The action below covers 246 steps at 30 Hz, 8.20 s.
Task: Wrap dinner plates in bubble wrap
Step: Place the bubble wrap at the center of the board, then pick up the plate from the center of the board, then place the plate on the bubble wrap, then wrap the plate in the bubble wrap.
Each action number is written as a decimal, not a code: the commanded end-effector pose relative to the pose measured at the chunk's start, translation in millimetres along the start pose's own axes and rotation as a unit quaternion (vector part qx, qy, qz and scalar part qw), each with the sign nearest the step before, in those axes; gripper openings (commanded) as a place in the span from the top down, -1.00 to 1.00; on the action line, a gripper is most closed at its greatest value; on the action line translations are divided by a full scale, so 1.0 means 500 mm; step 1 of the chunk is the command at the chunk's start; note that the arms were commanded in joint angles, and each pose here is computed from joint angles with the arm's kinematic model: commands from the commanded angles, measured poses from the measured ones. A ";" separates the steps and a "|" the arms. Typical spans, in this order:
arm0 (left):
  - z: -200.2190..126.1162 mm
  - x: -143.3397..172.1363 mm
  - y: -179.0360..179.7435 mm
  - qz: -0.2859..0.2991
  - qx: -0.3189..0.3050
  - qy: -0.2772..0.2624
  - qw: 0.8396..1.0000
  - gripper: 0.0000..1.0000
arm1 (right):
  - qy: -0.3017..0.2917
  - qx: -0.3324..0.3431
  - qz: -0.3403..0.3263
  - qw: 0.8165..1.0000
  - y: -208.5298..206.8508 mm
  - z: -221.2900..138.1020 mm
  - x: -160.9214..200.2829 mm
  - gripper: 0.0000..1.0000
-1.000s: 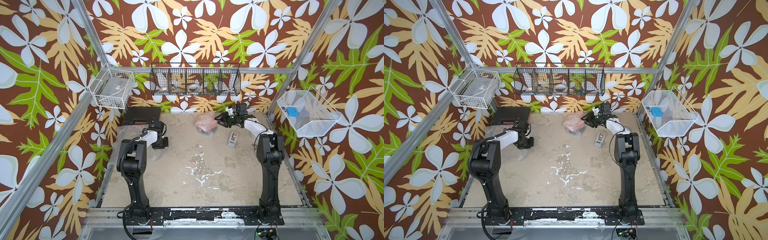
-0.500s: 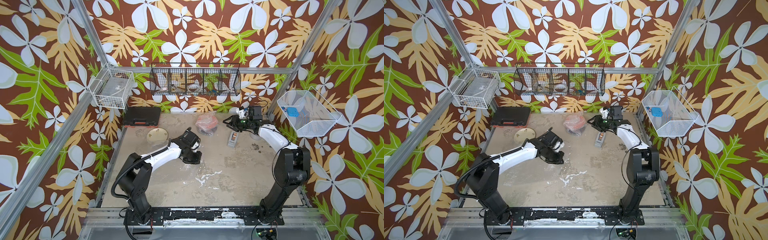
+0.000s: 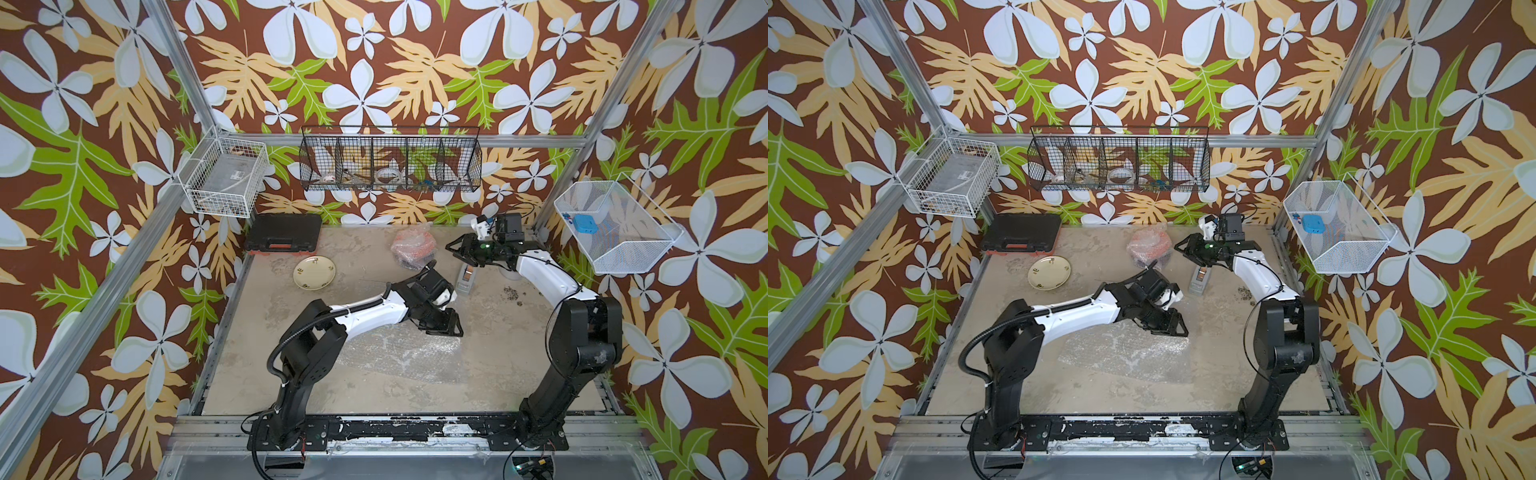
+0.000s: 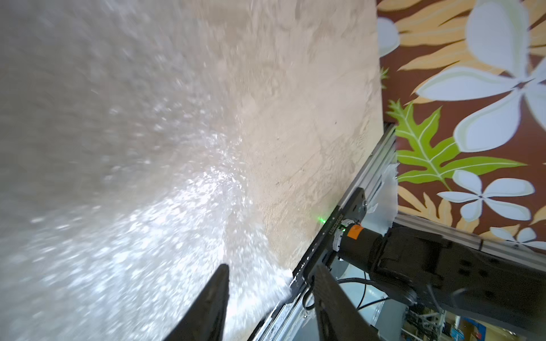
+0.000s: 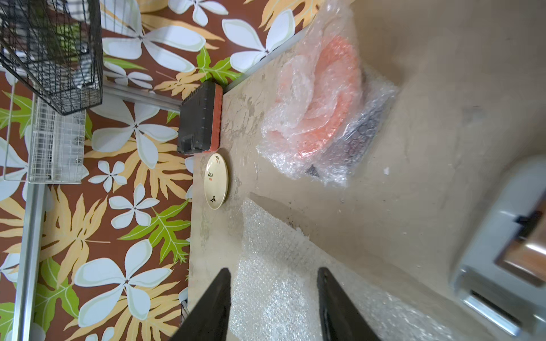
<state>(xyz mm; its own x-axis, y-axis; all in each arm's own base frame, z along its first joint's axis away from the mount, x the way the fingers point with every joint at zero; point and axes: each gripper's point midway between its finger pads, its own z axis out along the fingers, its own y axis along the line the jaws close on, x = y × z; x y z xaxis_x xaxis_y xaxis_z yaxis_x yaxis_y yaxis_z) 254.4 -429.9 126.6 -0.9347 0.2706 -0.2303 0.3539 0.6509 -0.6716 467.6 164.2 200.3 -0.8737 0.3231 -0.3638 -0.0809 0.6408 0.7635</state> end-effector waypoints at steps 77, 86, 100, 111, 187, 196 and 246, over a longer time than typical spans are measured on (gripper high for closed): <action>-0.459 0.053 0.386 -0.155 -0.191 -0.206 0.947 0.14 | 0.167 -0.036 -0.046 0.984 0.034 0.152 0.416 1.00; -0.311 0.079 0.400 -0.157 -0.149 -0.102 0.971 0.23 | 0.168 0.018 -0.018 0.985 -0.107 0.083 0.504 1.00; -0.253 0.151 0.438 -0.200 -0.151 -0.056 0.967 0.27 | 0.199 0.117 -0.347 0.909 -0.069 0.027 0.506 0.18; -0.223 0.246 0.459 -0.239 -0.165 -0.019 0.957 0.27 | 0.327 0.051 -0.706 0.627 -0.068 0.003 0.753 0.19; -0.036 0.058 0.374 -0.004 -0.215 0.013 0.977 0.75 | 0.252 0.062 -0.049 0.964 -0.105 0.086 0.444 0.97; -0.044 0.091 0.434 -0.035 -0.265 0.026 0.963 0.75 | 0.139 0.210 -0.038 0.967 -0.189 -0.020 0.356 0.04; -0.172 0.025 0.283 -0.043 -0.113 -0.071 0.990 1.00 | 0.189 0.053 0.133 0.971 -0.136 0.196 0.518 1.00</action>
<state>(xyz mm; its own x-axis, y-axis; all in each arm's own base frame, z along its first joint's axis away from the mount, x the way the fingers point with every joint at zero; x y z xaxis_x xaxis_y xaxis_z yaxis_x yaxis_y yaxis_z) 309.5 -271.7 87.0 -0.9259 0.1169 -0.3592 0.2935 0.8213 -0.4893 307.5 283.8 20.0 -0.9888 0.1491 0.0025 0.0919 0.5961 0.7977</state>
